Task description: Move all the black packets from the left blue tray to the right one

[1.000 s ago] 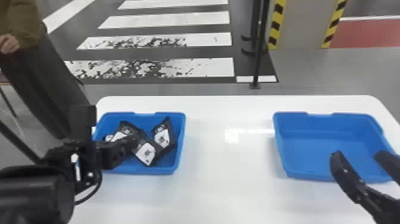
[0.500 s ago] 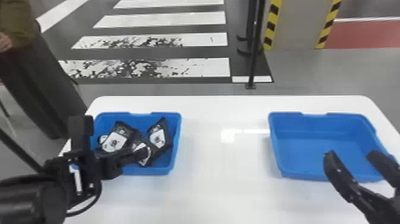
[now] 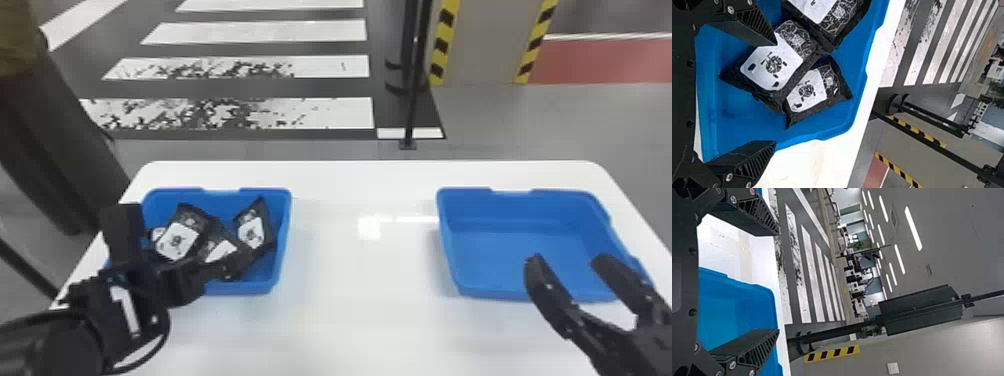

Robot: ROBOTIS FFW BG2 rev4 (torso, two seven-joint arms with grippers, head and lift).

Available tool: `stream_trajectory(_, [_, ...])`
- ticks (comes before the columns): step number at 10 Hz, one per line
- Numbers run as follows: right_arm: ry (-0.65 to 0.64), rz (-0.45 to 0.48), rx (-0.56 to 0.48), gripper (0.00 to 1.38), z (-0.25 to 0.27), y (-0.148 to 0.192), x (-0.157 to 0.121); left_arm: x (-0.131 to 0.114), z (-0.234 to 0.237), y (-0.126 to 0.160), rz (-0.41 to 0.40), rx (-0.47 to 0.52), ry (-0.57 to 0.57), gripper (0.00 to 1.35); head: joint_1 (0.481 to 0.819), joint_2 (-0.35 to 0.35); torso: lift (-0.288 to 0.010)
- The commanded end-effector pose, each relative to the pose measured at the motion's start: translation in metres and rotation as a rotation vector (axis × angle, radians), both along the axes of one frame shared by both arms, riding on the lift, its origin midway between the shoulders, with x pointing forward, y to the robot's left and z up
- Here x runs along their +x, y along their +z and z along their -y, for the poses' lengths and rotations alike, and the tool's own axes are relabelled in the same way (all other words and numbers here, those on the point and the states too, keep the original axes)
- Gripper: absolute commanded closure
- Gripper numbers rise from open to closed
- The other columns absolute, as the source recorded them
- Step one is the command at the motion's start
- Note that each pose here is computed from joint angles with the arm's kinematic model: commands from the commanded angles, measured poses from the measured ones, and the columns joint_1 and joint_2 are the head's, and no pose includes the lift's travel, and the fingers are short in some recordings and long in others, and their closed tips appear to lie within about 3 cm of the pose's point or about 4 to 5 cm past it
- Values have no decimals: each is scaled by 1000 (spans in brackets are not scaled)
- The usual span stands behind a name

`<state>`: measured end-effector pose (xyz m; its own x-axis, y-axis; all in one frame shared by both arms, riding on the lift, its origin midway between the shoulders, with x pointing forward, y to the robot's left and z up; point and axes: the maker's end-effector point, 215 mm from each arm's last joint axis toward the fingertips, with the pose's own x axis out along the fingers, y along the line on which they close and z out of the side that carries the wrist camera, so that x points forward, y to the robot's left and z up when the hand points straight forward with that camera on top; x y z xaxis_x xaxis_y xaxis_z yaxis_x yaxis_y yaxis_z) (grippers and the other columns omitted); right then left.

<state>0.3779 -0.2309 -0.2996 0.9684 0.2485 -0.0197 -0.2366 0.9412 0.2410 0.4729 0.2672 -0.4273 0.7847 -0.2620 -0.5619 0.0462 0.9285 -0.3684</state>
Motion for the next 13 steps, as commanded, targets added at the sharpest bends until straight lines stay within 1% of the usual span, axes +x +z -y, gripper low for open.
stream_trajectory(1, [2, -5, 5, 150, -1, -2, 0, -3, 13, -3, -7, -34, -1, 134, 695, 52, -140])
stream_trajectory(3, [4, -1, 8, 150, -1, -1, 0, -2, 10, -6, -18, -14, 26, 134, 695, 36, -140])
stream_trajectory(4, [5, -1, 9, 150, -1, -1, 0, 1, 1, -4, -20, 4, 45, 134, 695, 36, -140])
stream_trajectory(6, [4, -1, 12, 150, -1, -1, 0, 7, -15, -5, -51, 31, 59, 134, 695, 53, -140])
stream_trajectory(9, [10, -3, 18, 150, -4, -2, 1, 27, -7, -21, -125, 12, 22, 134, 695, 68, -140])
stream_trajectory(10, [12, -4, 23, 150, -4, -3, 1, 32, -3, -25, -135, 11, 9, 134, 695, 65, -140])
stream_trajectory(12, [12, -6, 36, 150, -4, -4, 1, 37, -7, -35, -172, 8, 18, 145, 695, 57, -140])
stream_trajectory(13, [14, -11, 52, 150, -5, -7, 1, 37, -14, -41, -198, 24, 29, 180, 695, 58, -140])
